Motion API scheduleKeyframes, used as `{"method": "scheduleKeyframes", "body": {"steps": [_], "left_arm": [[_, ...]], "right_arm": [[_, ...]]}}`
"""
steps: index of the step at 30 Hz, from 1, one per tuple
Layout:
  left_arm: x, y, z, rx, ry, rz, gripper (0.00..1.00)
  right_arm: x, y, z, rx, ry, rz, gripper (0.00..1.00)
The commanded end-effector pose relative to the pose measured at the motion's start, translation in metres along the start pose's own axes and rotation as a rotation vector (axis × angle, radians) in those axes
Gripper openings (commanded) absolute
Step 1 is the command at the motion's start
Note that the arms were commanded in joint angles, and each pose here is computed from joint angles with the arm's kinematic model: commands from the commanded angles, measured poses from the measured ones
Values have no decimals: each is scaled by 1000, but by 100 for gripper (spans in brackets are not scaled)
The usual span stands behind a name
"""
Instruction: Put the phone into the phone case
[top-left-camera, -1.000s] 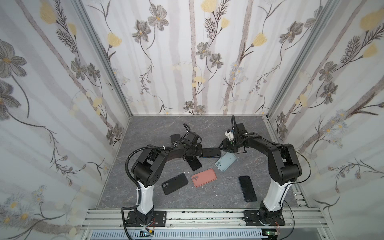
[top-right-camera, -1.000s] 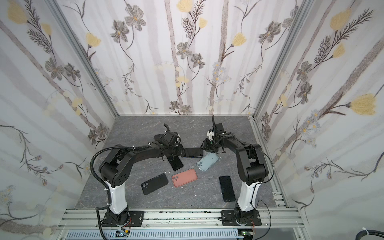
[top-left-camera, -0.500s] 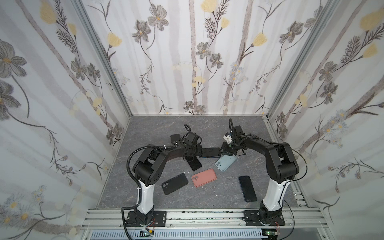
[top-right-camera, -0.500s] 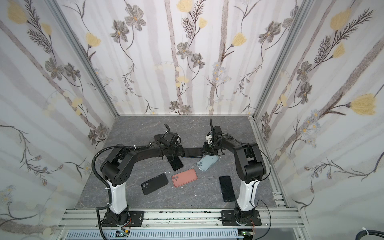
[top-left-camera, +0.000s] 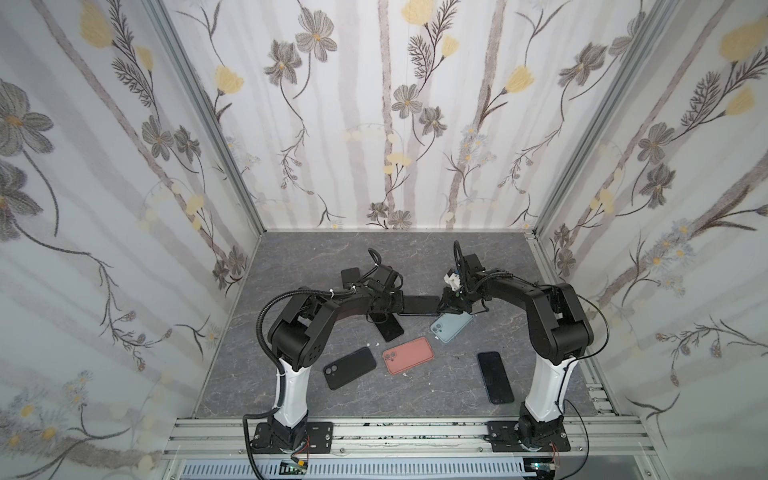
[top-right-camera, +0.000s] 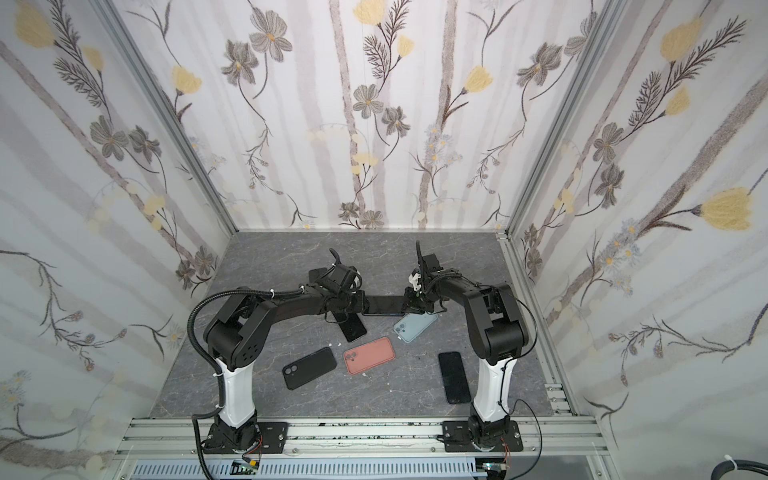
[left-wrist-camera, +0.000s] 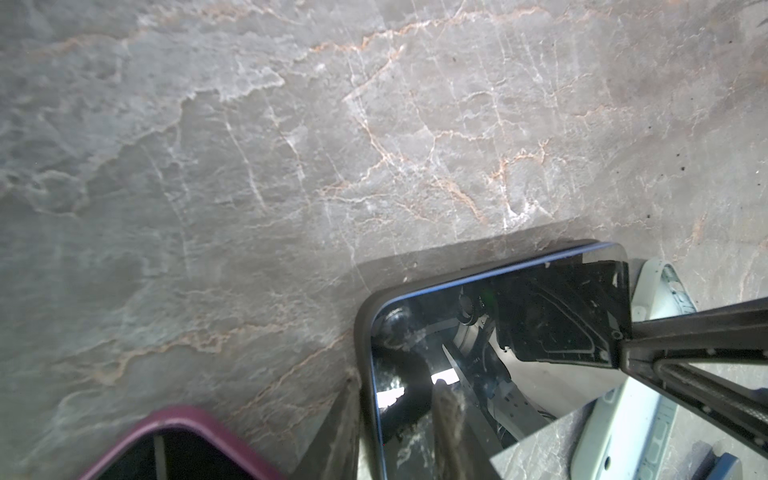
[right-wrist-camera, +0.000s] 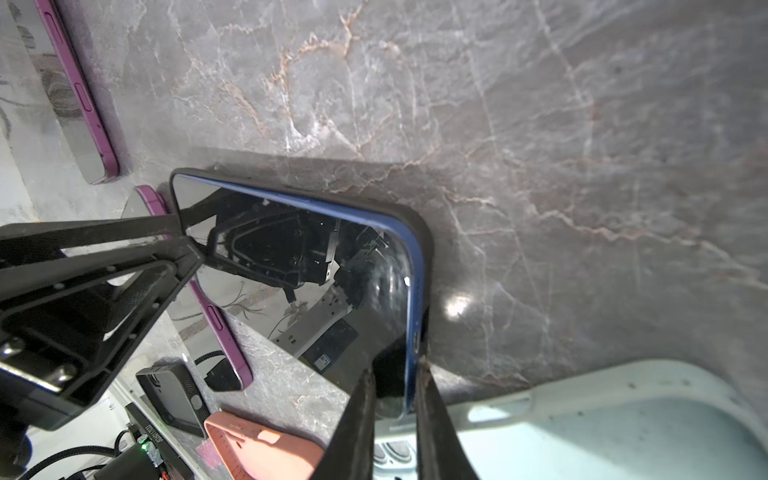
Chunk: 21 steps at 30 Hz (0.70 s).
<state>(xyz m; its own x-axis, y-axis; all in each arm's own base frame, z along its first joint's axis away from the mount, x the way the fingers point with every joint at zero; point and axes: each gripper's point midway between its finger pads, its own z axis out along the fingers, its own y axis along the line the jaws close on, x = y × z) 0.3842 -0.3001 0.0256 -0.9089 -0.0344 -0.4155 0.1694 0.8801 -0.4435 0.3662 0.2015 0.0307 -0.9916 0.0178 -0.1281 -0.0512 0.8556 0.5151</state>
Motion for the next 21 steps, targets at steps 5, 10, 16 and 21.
{"method": "scheduleKeyframes", "body": {"steps": [5,10,16,21], "left_arm": [[2,6,-4,-31,-7,-4,31],[0,5,-6,-29,-10,-4,30],[5,4,-3,-16,14,-2,29],[14,3,1,-3,49,-4,25]], "right_arm": [[3,-1,-7,35,12,-24,23],[3,-3,-9,53,8,-24,23],[8,-3,-3,44,30,-25,18],[9,1,2,30,41,-30,10]]}}
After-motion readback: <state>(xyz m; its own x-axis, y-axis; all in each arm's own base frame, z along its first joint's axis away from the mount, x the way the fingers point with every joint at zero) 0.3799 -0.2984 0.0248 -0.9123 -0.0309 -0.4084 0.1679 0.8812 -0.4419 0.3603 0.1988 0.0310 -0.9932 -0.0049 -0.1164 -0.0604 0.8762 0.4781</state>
